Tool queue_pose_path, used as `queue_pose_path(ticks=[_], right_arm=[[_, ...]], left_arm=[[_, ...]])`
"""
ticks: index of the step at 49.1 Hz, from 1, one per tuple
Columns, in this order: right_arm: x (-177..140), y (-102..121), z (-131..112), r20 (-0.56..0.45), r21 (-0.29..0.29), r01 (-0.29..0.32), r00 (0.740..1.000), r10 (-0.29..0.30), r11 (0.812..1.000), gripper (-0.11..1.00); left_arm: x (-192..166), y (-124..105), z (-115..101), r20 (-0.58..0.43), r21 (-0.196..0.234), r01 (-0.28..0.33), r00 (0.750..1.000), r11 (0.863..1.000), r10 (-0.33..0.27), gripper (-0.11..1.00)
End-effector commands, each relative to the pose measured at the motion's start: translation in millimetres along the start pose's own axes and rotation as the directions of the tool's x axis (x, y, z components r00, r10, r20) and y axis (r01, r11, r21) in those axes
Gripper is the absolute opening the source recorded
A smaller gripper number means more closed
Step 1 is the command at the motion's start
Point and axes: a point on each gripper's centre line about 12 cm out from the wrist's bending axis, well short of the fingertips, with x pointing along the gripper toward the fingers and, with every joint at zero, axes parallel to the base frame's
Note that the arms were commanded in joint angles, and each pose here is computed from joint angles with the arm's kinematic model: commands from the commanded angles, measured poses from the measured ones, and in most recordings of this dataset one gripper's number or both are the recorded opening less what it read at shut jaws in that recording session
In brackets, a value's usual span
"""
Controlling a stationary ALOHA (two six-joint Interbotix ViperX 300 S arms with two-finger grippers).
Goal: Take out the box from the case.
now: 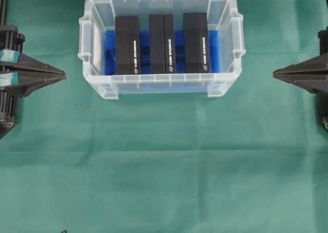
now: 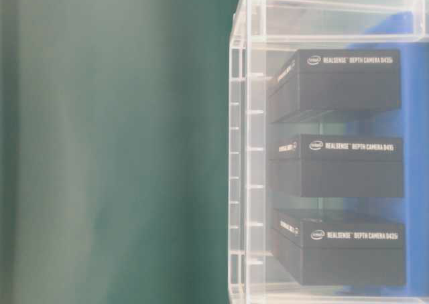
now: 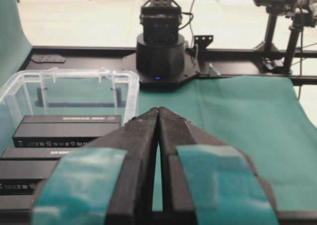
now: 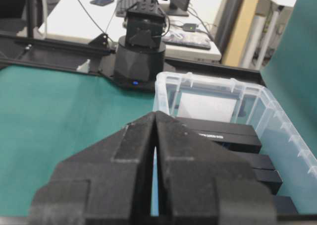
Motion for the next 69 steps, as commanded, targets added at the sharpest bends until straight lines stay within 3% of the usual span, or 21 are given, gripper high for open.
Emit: queue_pose_path(ticks=[1, 18, 26, 42, 54, 69], right_arm=[[3, 0, 8, 0.02, 0.003, 0.001, 1.0, -0.002, 1.0, 0.0], [7, 0, 17, -0.064, 0.027, 0.004, 0.998, -0.002, 1.0, 0.0], [12, 0, 44, -0.041, 0.06, 0.005, 0.999, -0.002, 0.998, 0.0], [19, 0, 90, -0.096, 0.07, 0.006, 0.995, 0.001, 0.998, 0.0], [19, 0, 116, -0.057, 0.07, 0.003, 0.998, 0.001, 0.998, 0.0], [28, 0, 109, -0.186, 0.083, 0.013, 0.983, 0.002, 0.996, 0.0]], left_arm=[[4, -3, 10, 0.017, 0.041, 0.017, 1.0, 0.999, -0.018, 0.01], [2, -2, 15, 0.006, 0.029, 0.015, 1.0, 0.999, -0.015, 0.01], [0, -2, 39, 0.028, -0.003, 0.013, 1.0, 1.0, -0.013, 0.01], [2, -1, 90, -0.049, -0.002, 0.003, 0.999, 1.0, -0.003, 0.01], [5, -2, 122, -0.029, -0.003, 0.007, 1.0, 1.0, -0.007, 0.01], [11, -3, 109, -0.145, -0.012, 0.009, 0.989, 1.0, -0.01, 0.01]])
